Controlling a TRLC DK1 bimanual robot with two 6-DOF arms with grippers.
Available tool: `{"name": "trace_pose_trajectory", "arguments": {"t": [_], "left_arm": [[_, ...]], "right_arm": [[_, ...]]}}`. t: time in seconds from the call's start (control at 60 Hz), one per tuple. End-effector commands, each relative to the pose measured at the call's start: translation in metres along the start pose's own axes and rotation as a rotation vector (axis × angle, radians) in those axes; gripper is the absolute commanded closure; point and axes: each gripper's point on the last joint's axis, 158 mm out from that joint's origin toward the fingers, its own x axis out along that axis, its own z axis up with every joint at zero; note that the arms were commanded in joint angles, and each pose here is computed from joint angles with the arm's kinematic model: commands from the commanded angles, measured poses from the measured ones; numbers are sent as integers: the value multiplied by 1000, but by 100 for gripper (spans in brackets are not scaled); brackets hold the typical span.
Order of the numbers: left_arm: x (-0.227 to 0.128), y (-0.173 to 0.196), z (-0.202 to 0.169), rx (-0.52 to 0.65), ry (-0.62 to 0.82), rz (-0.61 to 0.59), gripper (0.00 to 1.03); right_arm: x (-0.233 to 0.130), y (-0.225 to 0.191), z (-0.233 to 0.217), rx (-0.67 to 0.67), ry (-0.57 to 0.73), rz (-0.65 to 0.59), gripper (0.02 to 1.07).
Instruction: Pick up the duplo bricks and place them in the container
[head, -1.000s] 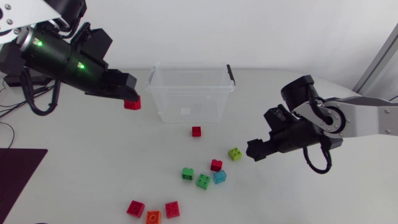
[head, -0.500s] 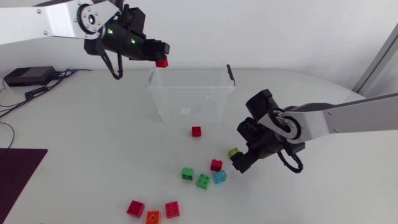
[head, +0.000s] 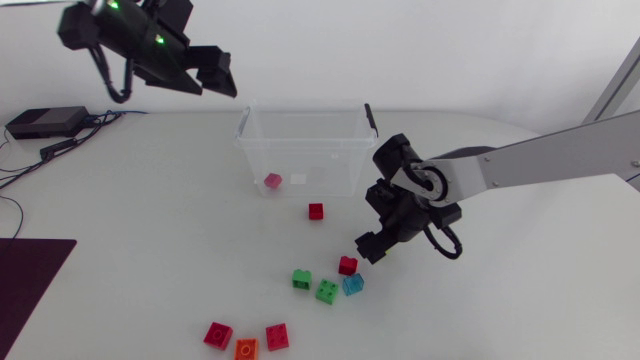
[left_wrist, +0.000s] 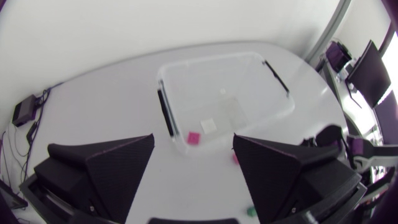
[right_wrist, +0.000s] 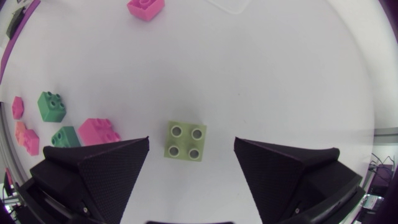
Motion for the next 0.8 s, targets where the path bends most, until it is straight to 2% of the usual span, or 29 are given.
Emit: {"name": "trace_pose_trajectory", "arguments": {"t": [0.0, 0.017, 0.067, 0.083, 0.117, 0.15, 0.217, 0.233, 0.3, 0.367, 0.45, 0.517, 0.65, 0.75, 0.783], "left_arm": [[-6, -8, -45, 43, 165, -19, 11], [-6, -10, -64, 51, 220, -27, 11], [-5, -12, -83, 55, 273, -34, 11], [-5, -14, -103, 63, 329, -45, 11], [-5, -18, -117, 71, 375, -54, 11], [-5, -22, -148, 88, 472, -75, 11], [-6, -28, -183, 106, 577, -99, 12], [-4, -33, -209, 112, 645, -112, 12], [1, -40, -237, 117, 715, -125, 12], [2, -48, -258, 133, 771, -138, 12], [2, -58, -280, 151, 839, -149, 12], [2, -70, -302, 172, 908, -155, 12], [16, -82, -336, 164, 982, -134, 19], [30, -83, -355, 144, 992, -114, 20], [36, -82, -360, 123, 981, -103, 27]], "right_arm": [[3, 4, 3, 45, 31, 0, 12], [3, 6, 3, 46, 40, 2, 15], [6, 7, 3, 53, 55, 4, 16], [7, 7, 2, 58, 61, 4, 16], [11, 8, 0, 57, 78, 6, 17], [13, 8, 0, 62, 83, 5, 21], [17, 10, -3, 63, 96, 5, 26], [20, 10, -3, 65, 101, -2, 32], [24, 8, -5, 69, 109, -9, 41], [25, 8, -3, 71, 105, -11, 58], [25, 7, -4, 71, 107, -17, 64], [19, 5, -1, 100, 89, -23, 75], [5, 4, 4, 101, 49, -29, 76], [-2, 2, 9, 106, 20, -32, 76], [-3, 2, 10, 105, 11, -32, 76]]}}
